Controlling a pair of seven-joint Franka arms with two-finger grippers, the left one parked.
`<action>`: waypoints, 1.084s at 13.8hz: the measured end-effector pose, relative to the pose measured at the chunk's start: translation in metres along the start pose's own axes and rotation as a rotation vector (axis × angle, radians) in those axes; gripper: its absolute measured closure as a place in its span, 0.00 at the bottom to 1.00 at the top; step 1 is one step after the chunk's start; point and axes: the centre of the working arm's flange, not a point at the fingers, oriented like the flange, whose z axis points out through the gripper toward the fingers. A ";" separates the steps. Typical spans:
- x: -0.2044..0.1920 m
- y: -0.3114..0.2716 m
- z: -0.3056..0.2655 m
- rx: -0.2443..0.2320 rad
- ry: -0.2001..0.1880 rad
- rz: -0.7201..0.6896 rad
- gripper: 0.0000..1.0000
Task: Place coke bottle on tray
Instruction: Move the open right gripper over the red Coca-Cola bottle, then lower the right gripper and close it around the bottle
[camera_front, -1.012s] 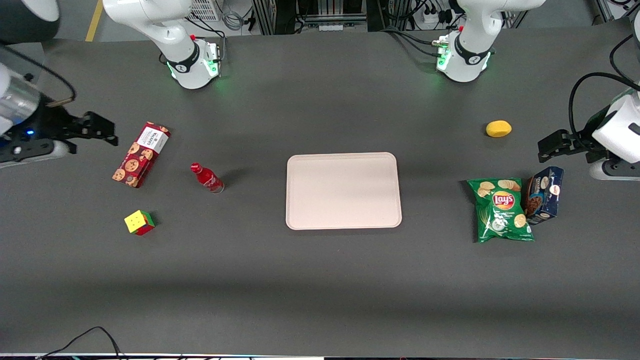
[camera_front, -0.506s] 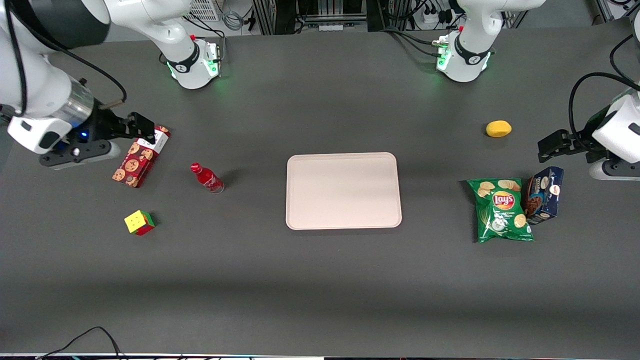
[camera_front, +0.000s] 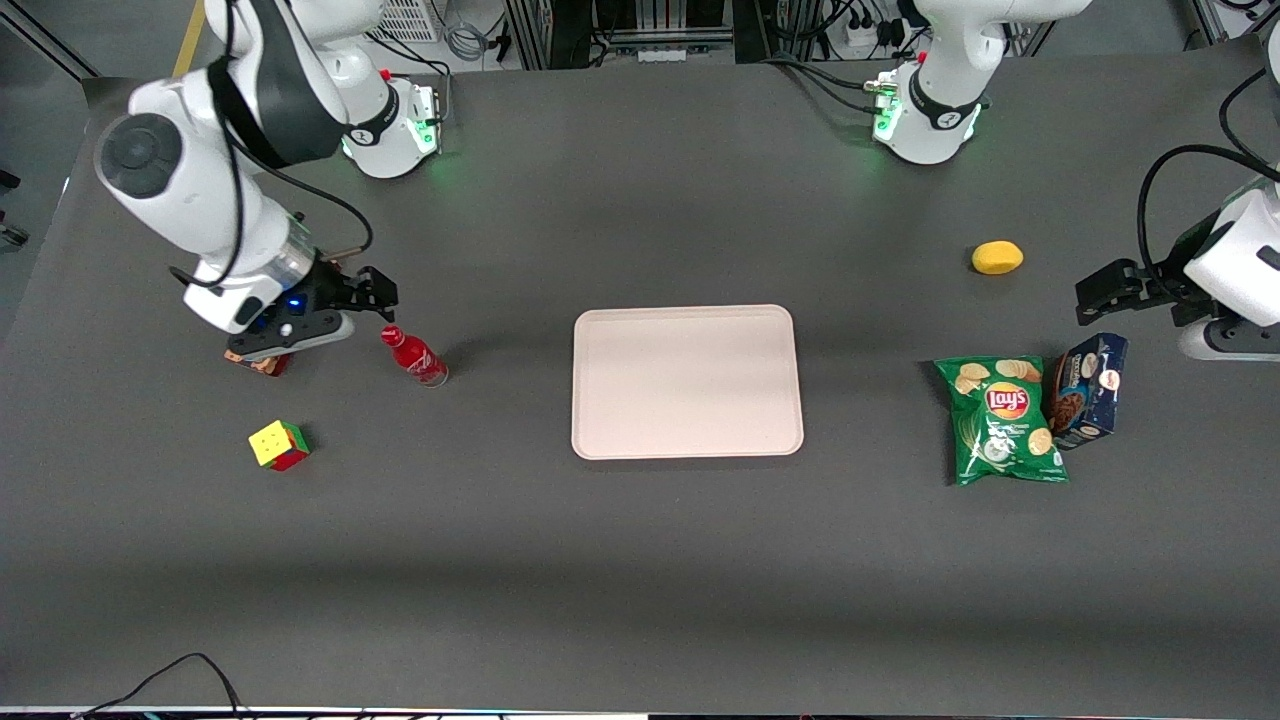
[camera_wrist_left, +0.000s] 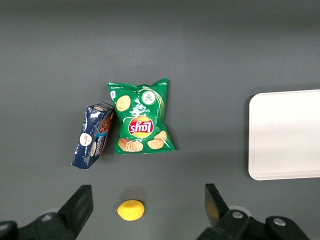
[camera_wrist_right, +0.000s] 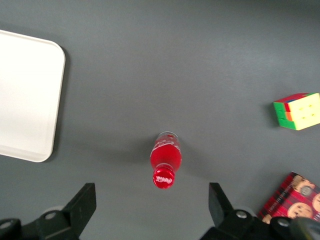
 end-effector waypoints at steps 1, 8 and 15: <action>-0.004 -0.001 0.013 -0.001 0.001 -0.003 0.00; -0.018 0.002 0.066 0.000 0.047 0.001 0.00; -0.018 0.003 0.102 0.003 0.045 0.002 0.00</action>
